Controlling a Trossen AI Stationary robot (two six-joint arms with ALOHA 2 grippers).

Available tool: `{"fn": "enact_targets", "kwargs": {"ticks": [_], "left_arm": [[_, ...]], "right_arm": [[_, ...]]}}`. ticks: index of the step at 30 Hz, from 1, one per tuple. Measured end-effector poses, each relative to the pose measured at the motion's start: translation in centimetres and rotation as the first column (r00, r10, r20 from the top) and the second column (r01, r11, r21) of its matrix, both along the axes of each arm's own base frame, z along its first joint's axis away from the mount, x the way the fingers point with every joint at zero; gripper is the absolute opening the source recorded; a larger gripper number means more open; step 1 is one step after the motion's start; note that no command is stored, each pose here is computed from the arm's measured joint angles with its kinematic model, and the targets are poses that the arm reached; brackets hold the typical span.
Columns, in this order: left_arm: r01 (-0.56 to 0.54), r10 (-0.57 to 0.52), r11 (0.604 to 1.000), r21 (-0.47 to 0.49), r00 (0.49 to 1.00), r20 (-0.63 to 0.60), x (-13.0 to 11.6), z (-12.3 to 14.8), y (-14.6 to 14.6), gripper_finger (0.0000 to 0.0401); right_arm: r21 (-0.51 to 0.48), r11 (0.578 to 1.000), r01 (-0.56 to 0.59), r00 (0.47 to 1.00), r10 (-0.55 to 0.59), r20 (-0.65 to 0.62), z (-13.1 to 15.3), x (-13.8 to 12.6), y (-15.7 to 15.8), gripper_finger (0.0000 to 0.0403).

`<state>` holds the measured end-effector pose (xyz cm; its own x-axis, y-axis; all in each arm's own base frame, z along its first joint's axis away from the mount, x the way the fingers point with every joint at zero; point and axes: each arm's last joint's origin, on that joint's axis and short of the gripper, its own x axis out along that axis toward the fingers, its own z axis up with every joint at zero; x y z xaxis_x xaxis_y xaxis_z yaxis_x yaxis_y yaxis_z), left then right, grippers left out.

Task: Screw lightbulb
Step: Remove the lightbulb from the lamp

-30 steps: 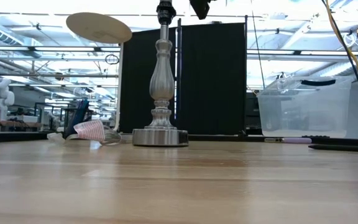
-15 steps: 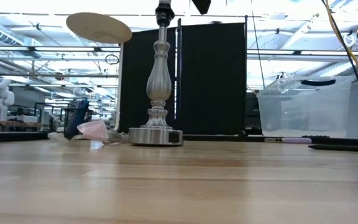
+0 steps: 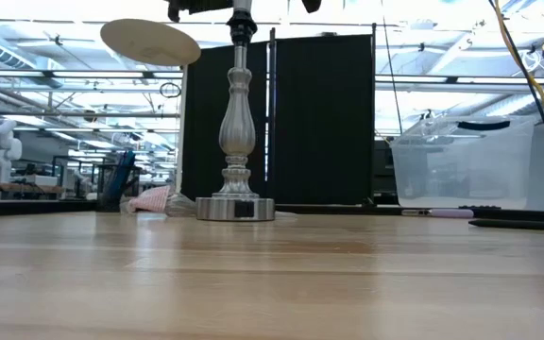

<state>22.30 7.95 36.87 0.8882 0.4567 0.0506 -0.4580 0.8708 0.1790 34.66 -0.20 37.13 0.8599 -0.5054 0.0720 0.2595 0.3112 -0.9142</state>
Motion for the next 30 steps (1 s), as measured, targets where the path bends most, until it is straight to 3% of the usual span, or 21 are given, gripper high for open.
{"fn": "enact_targets", "kwargs": {"ticks": [5,9,17,23,30], "left_arm": [[-0.013,0.013,1.0,-0.005,1.0,-0.012,0.1,-0.2,0.4,0.0],[0.012,-0.013,1.0,-0.022,0.999,-0.042,0.1,-0.5,0.4,0.0],[0.038,-0.051,0.994,-0.098,0.99,-0.128,0.2,-2.6,0.3,0.0],[0.033,-0.064,0.99,-0.14,0.973,-0.223,0.3,-5.4,0.3,0.0],[0.081,-0.105,0.988,-0.13,0.977,-0.185,0.2,-7.9,0.3,0.0007]], "right_arm": [[0.084,0.996,-0.003,1.0,0.003,-0.002,-0.5,0.0,-0.3,0.0],[0.231,0.972,-0.051,0.996,0.034,0.077,-0.6,0.1,-1.6,0.0],[0.53,0.841,-0.111,0.993,0.071,0.095,-2.0,0.0,-3.8,0.0],[0.578,0.803,-0.144,0.989,0.102,0.105,-4.6,-0.1,-3.7,0.0],[0.591,0.785,-0.184,0.976,0.073,0.207,-8.4,-1.0,-4.2,0.0]]}}
